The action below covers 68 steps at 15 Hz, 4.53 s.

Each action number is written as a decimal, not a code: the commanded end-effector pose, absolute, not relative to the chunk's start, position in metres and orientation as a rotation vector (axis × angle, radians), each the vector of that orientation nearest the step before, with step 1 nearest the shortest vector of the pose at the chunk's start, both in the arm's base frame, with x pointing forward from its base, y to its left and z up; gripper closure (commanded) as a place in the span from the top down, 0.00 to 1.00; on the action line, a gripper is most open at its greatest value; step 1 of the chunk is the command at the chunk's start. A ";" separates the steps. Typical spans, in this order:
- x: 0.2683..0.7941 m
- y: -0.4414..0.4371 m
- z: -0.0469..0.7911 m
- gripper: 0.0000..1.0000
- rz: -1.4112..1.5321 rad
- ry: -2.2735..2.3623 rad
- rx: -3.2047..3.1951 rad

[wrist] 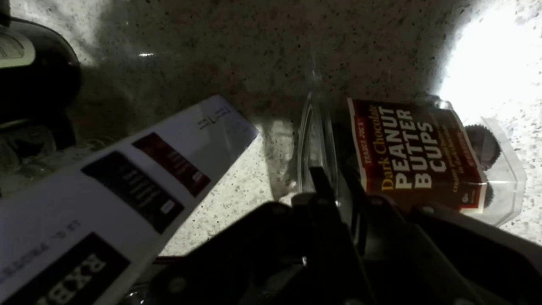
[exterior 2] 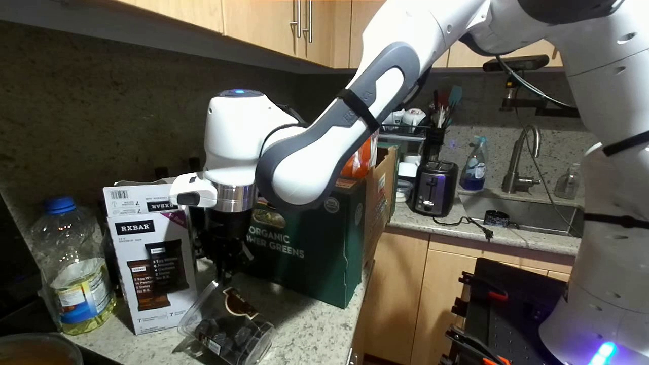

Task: Put the tub of peanut butter cups in the box

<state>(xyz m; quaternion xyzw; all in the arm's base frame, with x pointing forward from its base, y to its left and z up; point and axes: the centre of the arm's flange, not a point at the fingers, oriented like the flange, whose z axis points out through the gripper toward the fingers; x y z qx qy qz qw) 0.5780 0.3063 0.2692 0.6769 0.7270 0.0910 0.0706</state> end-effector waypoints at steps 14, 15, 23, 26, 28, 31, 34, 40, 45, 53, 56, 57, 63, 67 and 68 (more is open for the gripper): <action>0.548 0.323 0.342 0.03 0.248 2.125 1.909; 0.544 0.326 0.348 0.03 0.250 2.114 1.899; 0.511 0.337 0.402 0.03 0.195 2.014 1.829; 0.501 0.340 0.423 0.03 0.173 1.974 1.798; 0.493 0.343 0.439 0.03 0.172 1.942 1.782; 0.483 0.344 0.461 0.03 0.185 1.885 1.765; 0.474 0.344 0.480 0.03 0.190 1.830 1.753; 0.457 0.331 0.510 0.03 0.168 1.708 1.775; 0.446 0.315 0.531 0.03 0.161 1.626 1.796; 0.426 0.281 0.573 0.03 0.198 1.503 1.807; 0.420 0.264 0.587 0.03 0.217 1.448 1.826; 0.418 0.258 0.592 0.03 0.222 1.424 1.839; 0.410 0.215 0.608 0.03 0.264 1.204 1.965; 0.405 0.207 0.609 0.03 0.265 1.131 1.985; 0.403 0.208 0.608 0.03 0.256 1.112 1.982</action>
